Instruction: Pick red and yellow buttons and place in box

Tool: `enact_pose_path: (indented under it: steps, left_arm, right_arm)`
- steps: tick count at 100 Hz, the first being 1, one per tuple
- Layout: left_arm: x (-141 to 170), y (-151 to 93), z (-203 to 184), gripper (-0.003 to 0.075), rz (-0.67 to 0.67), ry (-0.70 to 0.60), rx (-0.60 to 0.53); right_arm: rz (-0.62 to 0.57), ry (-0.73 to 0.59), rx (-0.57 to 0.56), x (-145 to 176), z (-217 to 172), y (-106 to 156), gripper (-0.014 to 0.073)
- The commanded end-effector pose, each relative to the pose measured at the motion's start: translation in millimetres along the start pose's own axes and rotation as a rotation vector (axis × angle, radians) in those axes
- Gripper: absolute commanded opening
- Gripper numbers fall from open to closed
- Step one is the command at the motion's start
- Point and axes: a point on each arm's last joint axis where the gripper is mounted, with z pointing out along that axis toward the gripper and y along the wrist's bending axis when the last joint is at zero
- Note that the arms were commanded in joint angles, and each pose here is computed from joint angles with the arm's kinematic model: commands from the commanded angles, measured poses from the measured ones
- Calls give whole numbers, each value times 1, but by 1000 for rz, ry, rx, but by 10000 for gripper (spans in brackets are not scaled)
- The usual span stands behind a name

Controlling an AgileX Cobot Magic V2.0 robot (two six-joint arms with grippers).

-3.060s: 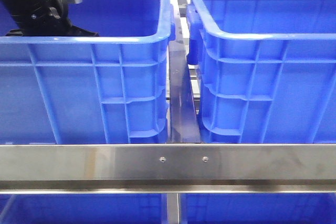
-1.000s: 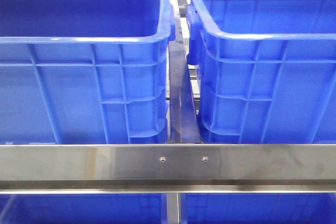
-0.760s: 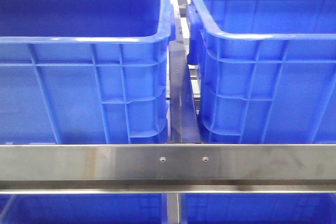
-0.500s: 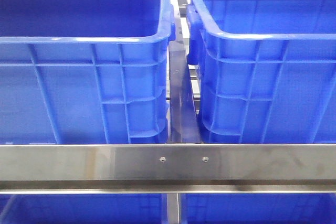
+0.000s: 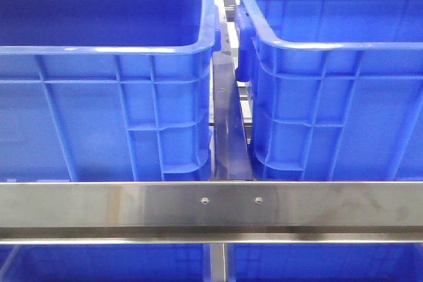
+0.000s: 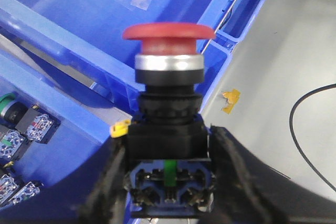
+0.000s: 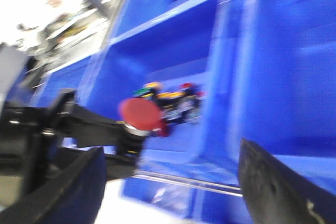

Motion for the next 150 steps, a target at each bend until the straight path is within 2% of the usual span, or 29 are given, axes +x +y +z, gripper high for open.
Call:
enact_pose_path:
  steps: [1, 22, 44, 80, 116, 130, 150]
  left_arm:
    - [-13, -3, -20, -19, 1, -122, 0]
    - [-13, -3, -20, -19, 1, -122, 0]
    - [-13, -3, -20, -19, -2, -122, 4]
    - [-13, -3, -20, -19, -3, -123, 5]
    - [-13, -3, -20, -19, -4, -123, 6]
    - [-13, -3, -20, -19, -4, -123, 6]
    - [-13, -3, -20, -19, -4, -123, 6]
  right_arm:
    - [40, -38, -127, -18, 14, 6, 549]
    - [129, 44, -225, -24, 51, -12, 549]
    - [182, 125, -263, -18, 80, -22, 549]
    - [220, 204, -350, -5, 104, -14, 549]
    - [202, 224, -390, -11, 111, -6, 546]
    - [202, 230, -396, -10, 111, -5, 456]
    - [215, 270, -422, -7, 115, -6, 254]
